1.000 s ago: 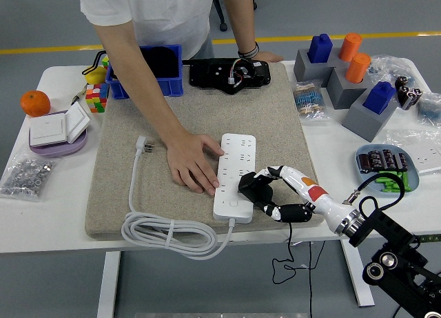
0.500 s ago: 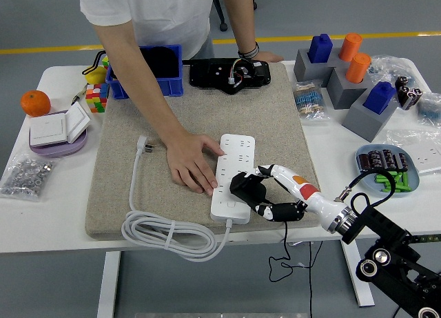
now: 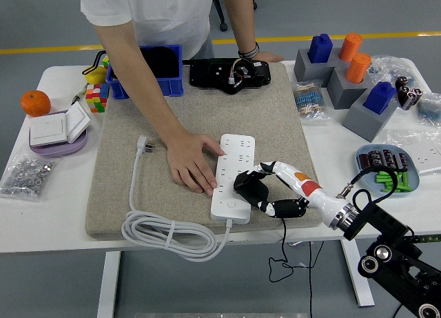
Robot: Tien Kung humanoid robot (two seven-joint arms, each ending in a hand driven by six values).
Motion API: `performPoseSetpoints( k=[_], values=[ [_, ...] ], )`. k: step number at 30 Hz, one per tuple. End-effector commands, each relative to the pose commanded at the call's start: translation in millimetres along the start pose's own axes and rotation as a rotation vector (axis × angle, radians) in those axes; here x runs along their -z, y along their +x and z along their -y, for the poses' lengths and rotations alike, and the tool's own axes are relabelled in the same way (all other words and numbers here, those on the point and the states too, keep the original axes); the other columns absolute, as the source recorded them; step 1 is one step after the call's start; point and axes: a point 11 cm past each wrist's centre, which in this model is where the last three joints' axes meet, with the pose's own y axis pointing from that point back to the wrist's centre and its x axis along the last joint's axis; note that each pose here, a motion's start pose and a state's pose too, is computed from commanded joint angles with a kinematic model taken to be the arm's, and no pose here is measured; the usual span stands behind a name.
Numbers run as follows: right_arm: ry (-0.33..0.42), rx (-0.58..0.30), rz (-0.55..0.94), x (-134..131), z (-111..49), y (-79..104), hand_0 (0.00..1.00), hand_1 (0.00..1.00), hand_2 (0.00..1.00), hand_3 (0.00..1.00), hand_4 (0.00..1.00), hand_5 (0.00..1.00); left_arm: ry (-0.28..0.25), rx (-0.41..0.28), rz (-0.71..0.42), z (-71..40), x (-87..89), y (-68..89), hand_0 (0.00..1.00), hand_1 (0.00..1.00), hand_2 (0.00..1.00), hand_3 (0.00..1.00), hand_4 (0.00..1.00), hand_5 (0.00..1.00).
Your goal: Press the white button,pick up the black plug,place it near the board,insert it into the board
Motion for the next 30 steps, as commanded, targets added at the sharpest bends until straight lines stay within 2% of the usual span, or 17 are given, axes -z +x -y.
performPoseSetpoints(
  k=[14, 22, 30],
  values=[
    [-0.010, -0.003, 0.000, -4.4, -6.7, 3.6, 0.685, 0.622, 0.582, 0.586, 0.710, 0.042, 0.001, 0.001, -0.001, 0.1, 0.3, -0.6, 0.705, 0.699, 0.670, 0.712, 0.722, 0.282],
    [-0.004, -0.005, 0.003, -2.9, -3.3, 2.6, 0.685, 0.619, 0.581, 0.586, 0.710, 0.042, 0.000, 0.004, -0.001, 0.2, 0.2, -2.1, 0.705, 0.698, 0.670, 0.712, 0.722, 0.282],
    [0.014, -0.002, -0.003, 2.2, 7.1, 2.2, 0.685, 0.622, 0.581, 0.586, 0.712, 0.045, -0.001, 0.005, 0.000, 0.2, -0.5, -2.4, 0.705, 0.699, 0.669, 0.712, 0.722, 0.283]
  ],
)
